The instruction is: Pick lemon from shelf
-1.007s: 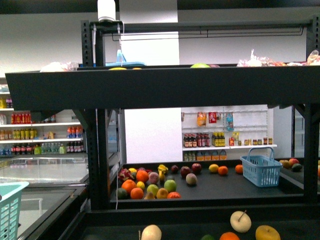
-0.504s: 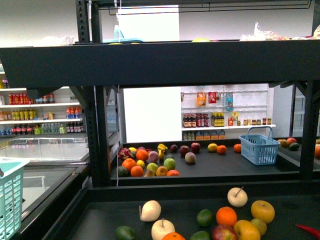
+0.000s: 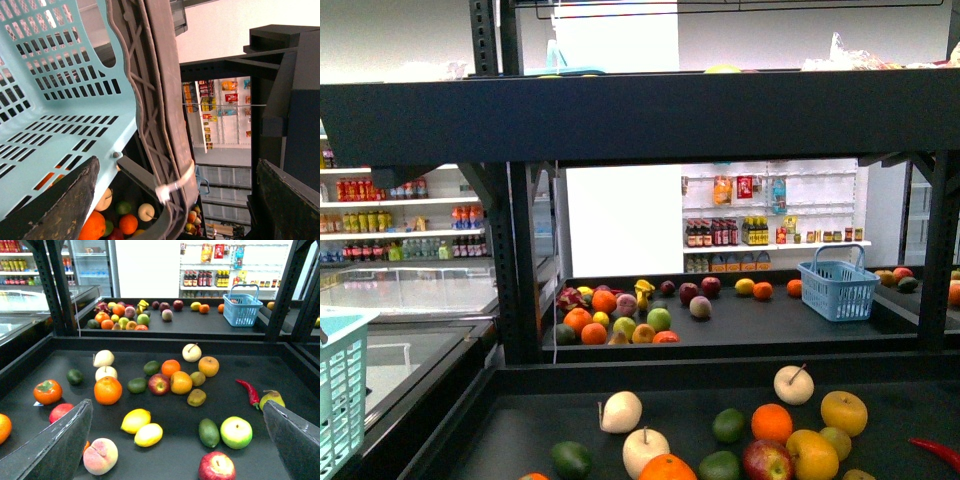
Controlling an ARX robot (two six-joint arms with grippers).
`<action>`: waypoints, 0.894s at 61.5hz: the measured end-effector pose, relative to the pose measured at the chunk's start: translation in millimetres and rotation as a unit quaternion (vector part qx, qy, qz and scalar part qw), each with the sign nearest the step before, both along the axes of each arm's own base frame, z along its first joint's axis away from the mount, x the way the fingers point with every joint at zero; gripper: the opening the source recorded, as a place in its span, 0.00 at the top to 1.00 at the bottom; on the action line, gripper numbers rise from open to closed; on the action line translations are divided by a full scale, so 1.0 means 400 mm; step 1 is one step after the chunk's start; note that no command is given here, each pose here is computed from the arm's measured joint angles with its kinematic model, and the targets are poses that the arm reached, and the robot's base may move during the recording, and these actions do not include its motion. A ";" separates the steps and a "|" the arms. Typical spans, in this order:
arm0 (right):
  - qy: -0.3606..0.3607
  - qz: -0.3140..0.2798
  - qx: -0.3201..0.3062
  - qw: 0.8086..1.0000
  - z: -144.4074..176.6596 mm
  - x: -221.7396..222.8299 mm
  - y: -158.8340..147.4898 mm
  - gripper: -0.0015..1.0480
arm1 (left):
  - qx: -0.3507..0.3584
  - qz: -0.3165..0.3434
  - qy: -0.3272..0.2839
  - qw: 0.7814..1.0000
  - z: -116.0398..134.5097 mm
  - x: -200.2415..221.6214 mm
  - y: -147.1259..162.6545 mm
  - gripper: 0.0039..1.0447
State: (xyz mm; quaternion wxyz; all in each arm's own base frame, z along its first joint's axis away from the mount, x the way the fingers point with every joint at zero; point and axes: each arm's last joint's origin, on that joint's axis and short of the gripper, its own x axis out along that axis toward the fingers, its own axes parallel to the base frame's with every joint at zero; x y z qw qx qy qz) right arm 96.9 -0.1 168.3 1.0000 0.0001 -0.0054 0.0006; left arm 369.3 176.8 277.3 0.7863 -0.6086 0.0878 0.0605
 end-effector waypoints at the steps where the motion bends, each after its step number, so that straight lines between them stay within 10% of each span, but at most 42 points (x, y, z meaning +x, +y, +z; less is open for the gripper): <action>1: 0.000 0.000 0.000 1.000 0.000 0.000 0.000 0.02 | -0.001 0.000 -0.001 1.000 -0.001 0.004 0.002 0.07; 32: 0.000 0.000 0.000 1.000 0.000 0.000 0.000 0.02 | -0.001 0.018 -0.032 0.999 -0.005 0.127 0.036 0.10; 55: 0.000 0.000 0.000 1.000 0.000 0.000 0.000 0.02 | -0.012 0.031 0.001 0.999 -0.034 0.131 0.049 0.83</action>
